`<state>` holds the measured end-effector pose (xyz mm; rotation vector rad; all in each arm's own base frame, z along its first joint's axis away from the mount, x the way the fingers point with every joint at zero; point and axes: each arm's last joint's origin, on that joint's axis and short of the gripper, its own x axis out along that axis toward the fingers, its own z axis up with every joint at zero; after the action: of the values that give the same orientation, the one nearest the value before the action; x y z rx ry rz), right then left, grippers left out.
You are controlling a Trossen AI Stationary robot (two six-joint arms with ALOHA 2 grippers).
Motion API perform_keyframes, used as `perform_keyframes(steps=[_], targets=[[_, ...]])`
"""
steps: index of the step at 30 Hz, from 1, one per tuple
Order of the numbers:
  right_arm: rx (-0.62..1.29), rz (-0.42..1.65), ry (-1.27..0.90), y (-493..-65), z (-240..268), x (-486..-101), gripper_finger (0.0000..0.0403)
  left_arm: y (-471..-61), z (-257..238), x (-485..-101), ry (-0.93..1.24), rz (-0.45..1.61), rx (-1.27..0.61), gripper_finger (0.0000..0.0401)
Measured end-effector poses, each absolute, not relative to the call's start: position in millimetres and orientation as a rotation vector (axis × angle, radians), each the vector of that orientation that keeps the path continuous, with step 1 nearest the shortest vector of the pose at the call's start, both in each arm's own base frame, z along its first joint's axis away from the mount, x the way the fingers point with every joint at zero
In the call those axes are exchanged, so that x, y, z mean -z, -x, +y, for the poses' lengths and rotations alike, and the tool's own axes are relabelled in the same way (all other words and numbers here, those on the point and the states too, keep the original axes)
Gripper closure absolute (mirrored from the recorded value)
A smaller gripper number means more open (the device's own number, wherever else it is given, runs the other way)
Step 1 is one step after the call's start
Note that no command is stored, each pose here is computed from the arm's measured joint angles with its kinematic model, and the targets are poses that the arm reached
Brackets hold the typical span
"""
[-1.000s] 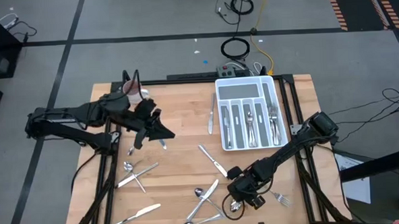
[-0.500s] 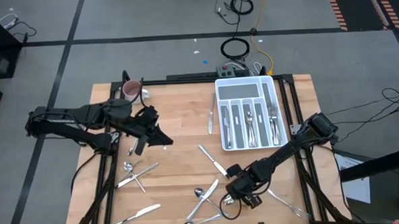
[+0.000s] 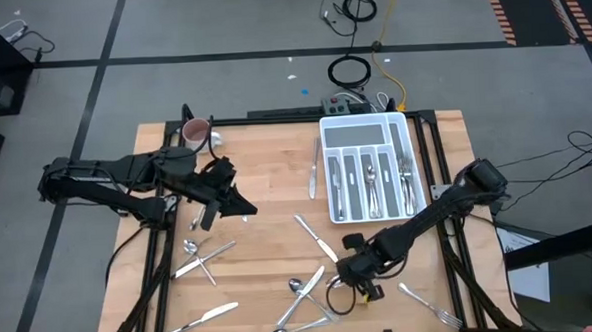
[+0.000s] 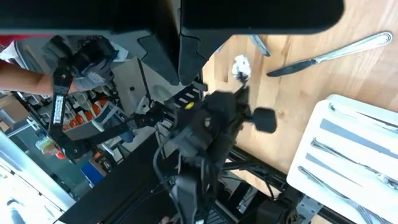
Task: Sort silverware
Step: Put the spoon in the middle section of the silverware tray
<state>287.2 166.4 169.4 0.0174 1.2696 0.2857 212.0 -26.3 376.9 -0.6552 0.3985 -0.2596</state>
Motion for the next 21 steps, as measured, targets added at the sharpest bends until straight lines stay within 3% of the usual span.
perform_keyframes(steps=[5,13,16,21], targets=[[-0.21,1.106,-0.128,-282.7,154.8,-212.3,0.0403,-212.0,-26.3,-376.9,0.655,0.398,0.26,0.0401],[0.014,0.595,-0.238,-256.7,110.8,-294.9,0.0403,-212.3,-25.9,-377.4,0.621,0.383,0.254,0.0401],[0.05,0.417,-0.343,-234.6,89.1,-299.0,0.0403,-212.7,-25.1,-377.5,0.6,0.371,0.23,0.0401],[0.073,0.113,-0.6,-198.6,57.7,-274.6,0.0403,-214.6,-25.0,-382.7,0.546,0.305,0.245,0.0401]])
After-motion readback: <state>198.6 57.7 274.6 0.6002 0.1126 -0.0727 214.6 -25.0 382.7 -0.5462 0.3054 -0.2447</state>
